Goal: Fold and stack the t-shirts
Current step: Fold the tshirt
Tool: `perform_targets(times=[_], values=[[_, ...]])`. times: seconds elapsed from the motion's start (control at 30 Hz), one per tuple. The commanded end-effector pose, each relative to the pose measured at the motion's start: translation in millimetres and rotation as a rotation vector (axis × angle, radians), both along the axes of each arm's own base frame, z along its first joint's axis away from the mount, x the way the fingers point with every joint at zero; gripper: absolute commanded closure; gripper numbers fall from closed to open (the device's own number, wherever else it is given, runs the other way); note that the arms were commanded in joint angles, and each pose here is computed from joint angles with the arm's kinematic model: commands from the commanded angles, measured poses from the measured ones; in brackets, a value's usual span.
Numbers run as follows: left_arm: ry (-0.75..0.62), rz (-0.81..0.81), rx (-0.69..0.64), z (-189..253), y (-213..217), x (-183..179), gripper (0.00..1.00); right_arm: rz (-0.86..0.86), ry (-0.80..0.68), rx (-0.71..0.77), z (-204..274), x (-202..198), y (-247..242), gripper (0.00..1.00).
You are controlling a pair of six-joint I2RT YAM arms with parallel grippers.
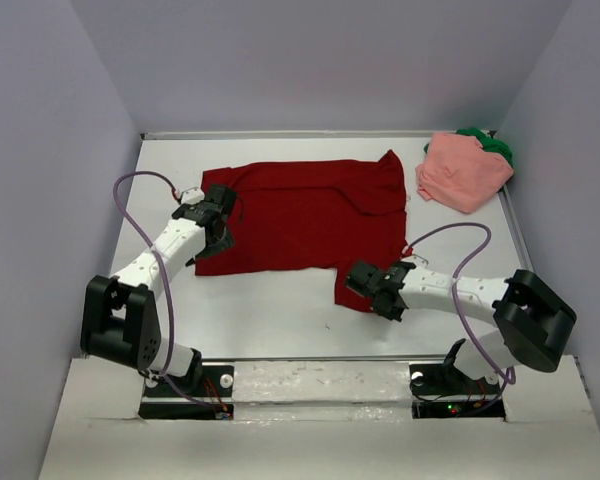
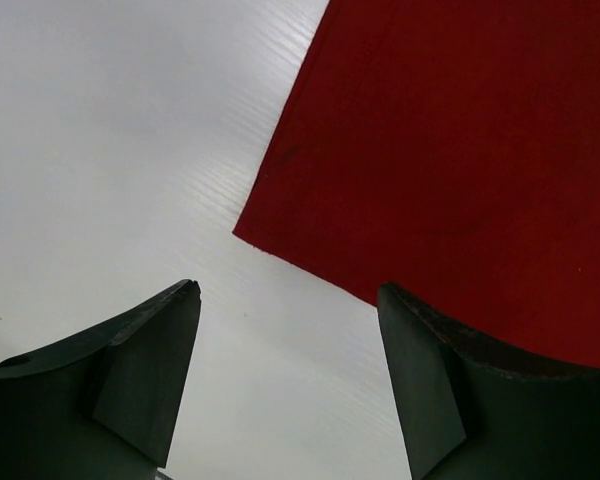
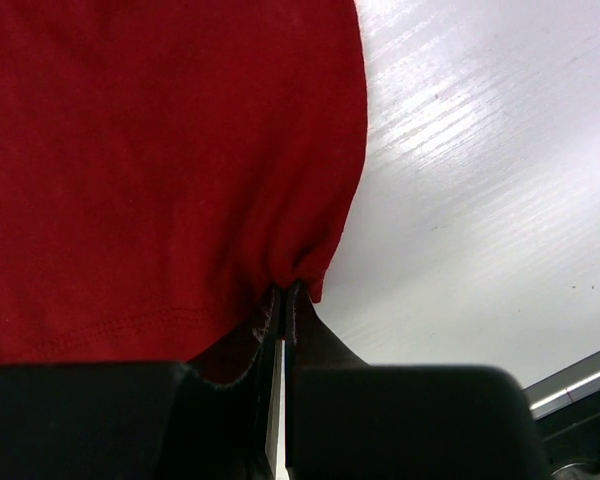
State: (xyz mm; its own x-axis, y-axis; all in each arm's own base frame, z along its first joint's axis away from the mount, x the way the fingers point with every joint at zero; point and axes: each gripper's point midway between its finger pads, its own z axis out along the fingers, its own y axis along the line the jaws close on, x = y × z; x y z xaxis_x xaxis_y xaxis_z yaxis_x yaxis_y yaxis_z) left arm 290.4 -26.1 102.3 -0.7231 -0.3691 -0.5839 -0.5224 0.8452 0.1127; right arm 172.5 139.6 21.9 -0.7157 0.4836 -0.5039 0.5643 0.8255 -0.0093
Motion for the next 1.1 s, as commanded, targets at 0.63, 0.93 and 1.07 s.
perform_targets(times=[0.63,0.93,1.07], values=[[0.248,0.272,-0.013,-67,17,-43,0.28,0.036,-0.203,0.126,40,8,-6,1.0],[0.235,0.319,0.016,-68,32,-37,0.28,0.039,-0.202,0.142,41,6,-6,1.0],[0.238,0.33,0.029,-72,41,-35,0.32,0.036,-0.205,0.151,42,4,-7,1.0]])
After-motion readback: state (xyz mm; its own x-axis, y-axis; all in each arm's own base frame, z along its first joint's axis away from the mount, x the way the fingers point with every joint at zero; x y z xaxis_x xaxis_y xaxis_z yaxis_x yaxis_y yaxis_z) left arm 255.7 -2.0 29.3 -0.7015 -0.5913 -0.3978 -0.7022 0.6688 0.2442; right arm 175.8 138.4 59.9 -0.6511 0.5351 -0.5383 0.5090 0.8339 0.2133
